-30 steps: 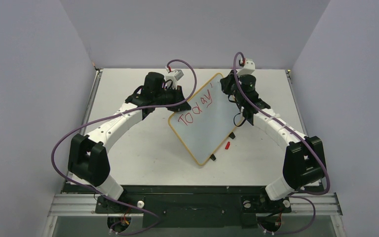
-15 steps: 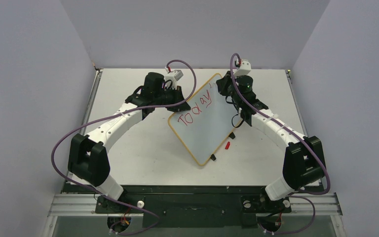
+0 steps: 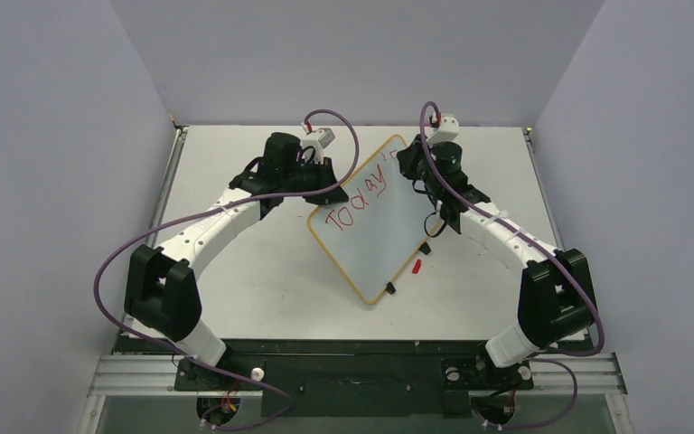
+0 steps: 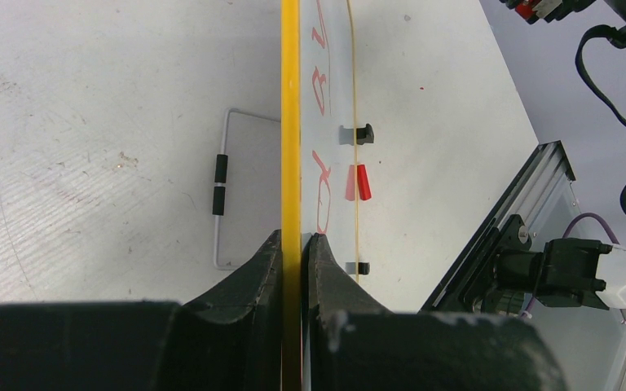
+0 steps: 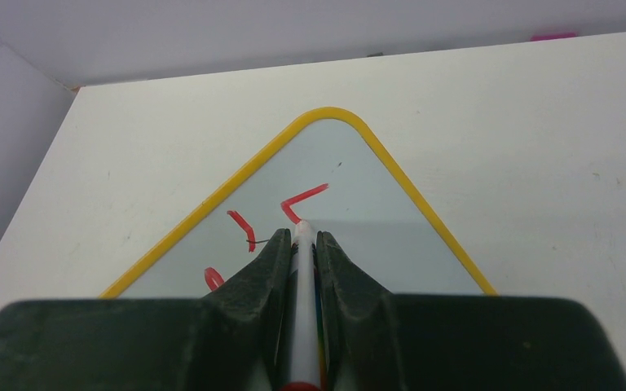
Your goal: Write a sentence on the whiteboard
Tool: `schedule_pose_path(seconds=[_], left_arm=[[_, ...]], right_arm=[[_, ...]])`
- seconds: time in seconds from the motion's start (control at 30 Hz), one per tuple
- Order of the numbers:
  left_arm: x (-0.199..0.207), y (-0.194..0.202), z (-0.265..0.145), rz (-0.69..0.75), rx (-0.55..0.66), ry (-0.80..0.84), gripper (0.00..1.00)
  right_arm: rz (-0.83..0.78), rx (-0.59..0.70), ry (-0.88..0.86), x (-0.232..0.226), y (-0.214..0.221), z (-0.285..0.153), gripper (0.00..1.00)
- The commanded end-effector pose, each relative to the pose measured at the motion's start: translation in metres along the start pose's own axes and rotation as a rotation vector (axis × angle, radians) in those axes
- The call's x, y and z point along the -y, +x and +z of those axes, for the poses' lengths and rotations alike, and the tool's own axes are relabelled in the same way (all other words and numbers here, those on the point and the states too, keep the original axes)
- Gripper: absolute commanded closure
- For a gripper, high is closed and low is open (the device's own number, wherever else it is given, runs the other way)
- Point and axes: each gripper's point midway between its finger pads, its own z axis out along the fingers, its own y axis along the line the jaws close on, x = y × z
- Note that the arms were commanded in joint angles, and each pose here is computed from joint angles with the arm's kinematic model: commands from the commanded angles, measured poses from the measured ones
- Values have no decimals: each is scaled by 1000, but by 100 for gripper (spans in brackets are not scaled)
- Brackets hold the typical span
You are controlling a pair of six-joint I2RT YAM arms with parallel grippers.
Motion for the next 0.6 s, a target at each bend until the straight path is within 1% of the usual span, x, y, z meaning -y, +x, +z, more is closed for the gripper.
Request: schedule_pose_path(seconds=[0.0,0.57], left_arm=[[-6,-21,-12,138,79,-58,100],[-6,-21,-13,138,80,-57,100]], right_arm=[[5,6,2,-2,1,-6,100],[6,-13,105,28,9,-1,100]])
